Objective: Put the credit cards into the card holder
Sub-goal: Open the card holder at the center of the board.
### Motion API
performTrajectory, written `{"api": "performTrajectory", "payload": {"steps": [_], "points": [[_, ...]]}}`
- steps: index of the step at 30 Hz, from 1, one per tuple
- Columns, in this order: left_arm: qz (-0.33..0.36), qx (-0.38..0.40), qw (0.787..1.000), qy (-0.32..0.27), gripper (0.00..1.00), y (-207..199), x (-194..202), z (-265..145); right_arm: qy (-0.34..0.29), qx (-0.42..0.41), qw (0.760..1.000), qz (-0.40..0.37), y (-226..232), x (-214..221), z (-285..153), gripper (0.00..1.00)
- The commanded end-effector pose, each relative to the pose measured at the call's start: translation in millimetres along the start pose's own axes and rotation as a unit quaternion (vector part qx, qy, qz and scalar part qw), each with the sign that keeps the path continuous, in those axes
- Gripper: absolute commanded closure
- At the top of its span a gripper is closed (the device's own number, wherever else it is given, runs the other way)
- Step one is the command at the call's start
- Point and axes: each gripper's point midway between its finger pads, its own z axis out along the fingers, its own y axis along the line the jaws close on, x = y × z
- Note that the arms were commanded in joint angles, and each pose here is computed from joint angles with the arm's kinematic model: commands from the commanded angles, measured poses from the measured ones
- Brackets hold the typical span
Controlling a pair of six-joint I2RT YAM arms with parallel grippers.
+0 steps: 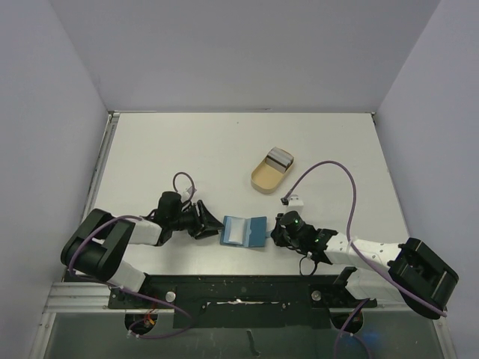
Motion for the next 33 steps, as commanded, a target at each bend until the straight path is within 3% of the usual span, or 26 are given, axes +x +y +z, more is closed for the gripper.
{"api": "performTrajectory", "payload": {"steps": [1, 18, 33], "points": [[0.019, 0.027, 0.999, -0.002, 0.54, -12, -4, 6, -0.018, 0.001, 1.0, 0.012, -1, -6, 3, 1.0], [-0.039, 0.171, 0.984, 0.012, 0.56, -70, 14, 5, -0.014, 0.005, 1.0, 0.017, -3, -1, 4, 1.0], [-0.041, 0.195, 0.98, 0.009, 0.63, -76, 19, 15, -0.017, 0.002, 1.0, 0.014, -1, -4, 4, 1.0]]}}
